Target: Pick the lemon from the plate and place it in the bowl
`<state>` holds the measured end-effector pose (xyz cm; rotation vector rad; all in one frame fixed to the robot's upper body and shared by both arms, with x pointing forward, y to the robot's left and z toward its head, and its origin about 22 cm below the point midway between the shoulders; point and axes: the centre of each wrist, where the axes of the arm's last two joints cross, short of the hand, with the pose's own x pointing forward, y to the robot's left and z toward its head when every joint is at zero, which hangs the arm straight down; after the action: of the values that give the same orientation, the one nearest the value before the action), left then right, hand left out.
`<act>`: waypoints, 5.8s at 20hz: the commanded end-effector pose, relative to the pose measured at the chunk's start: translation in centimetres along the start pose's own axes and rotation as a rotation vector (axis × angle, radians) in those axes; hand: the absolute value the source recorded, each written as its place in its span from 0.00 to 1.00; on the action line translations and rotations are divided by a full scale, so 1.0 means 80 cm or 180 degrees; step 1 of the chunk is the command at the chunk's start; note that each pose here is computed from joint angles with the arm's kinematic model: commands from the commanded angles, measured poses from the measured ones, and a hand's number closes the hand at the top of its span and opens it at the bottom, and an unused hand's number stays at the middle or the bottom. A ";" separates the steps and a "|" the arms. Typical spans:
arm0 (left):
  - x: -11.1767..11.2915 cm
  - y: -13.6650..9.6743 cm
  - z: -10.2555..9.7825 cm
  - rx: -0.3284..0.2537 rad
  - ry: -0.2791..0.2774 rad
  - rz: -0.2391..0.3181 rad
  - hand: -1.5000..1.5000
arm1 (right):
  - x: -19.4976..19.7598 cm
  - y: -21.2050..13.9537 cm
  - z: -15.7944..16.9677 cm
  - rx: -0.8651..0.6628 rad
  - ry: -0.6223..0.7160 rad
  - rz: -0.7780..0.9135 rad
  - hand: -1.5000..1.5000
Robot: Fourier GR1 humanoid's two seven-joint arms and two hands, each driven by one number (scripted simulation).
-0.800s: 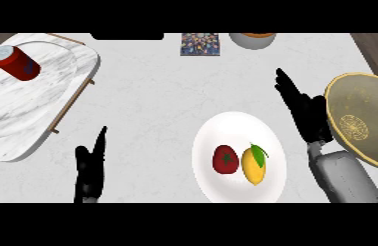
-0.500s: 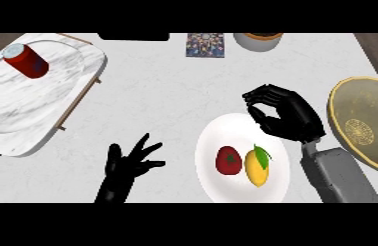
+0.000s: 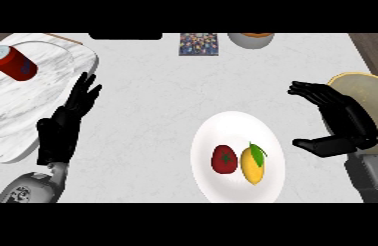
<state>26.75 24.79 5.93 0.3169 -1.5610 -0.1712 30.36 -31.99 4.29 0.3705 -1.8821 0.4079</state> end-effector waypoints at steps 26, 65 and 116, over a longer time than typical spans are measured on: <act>0.024 0.024 -0.033 0.0185 -0.0277 -0.0090 0.50 | 0.081 0.064 -0.085 0.2608 0.0798 0.2218 0.00; 0.023 0.018 -0.044 0.0170 -0.0267 -0.0139 0.50 | -0.061 0.157 -0.047 0.2824 0.0875 0.2690 1.00; 0.025 0.010 -0.034 0.0214 -0.0203 -0.0099 0.50 | 0.142 -0.002 0.066 -0.2392 0.0907 0.2952 1.00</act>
<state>28.72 26.43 7.82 0.3934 -1.6481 -0.1657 20.55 -29.78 12.87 -0.9605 -1.6652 0.3312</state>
